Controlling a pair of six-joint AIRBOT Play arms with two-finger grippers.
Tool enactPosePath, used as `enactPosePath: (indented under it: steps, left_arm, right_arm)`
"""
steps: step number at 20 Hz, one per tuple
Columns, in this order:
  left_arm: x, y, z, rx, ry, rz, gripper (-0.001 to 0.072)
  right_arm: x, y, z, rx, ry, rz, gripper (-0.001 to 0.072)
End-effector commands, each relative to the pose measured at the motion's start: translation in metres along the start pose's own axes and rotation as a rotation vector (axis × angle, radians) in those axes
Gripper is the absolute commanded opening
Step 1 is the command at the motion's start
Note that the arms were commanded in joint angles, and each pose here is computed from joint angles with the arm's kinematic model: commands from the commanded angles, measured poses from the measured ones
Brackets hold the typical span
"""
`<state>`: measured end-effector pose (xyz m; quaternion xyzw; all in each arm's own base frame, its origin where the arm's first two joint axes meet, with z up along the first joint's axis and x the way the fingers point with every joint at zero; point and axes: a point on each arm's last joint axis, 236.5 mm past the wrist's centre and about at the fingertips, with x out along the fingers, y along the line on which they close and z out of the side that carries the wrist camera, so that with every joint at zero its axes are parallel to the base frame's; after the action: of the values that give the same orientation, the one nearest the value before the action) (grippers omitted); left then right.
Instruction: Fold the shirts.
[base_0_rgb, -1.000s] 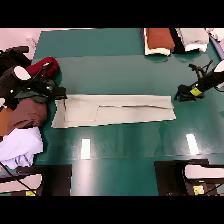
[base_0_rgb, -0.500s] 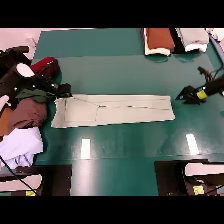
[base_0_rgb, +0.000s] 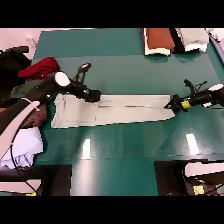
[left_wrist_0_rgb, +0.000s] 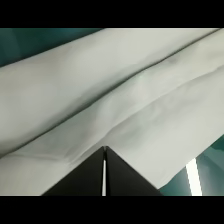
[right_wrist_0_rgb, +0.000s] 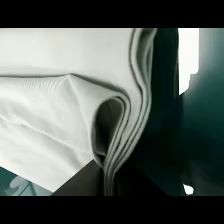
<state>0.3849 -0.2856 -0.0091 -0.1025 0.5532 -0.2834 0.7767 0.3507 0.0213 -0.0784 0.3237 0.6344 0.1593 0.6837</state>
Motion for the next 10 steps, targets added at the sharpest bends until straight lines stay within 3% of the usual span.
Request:
enactPosePath:
  steps: [1, 10]
  left_arm:
    - [0.029, -0.031, 0.004, 0.040, 0.001, -0.027, 0.0023]
    - [0.100, -0.061, 0.010, 0.104, 0.093, -0.065, 0.0023]
  right_arm:
    - [-0.017, 0.042, 0.023, -0.133, -0.079, 0.010, 0.0016]
    - [-0.128, 0.241, 0.021, -0.507, -0.290, 0.062, 0.0016]
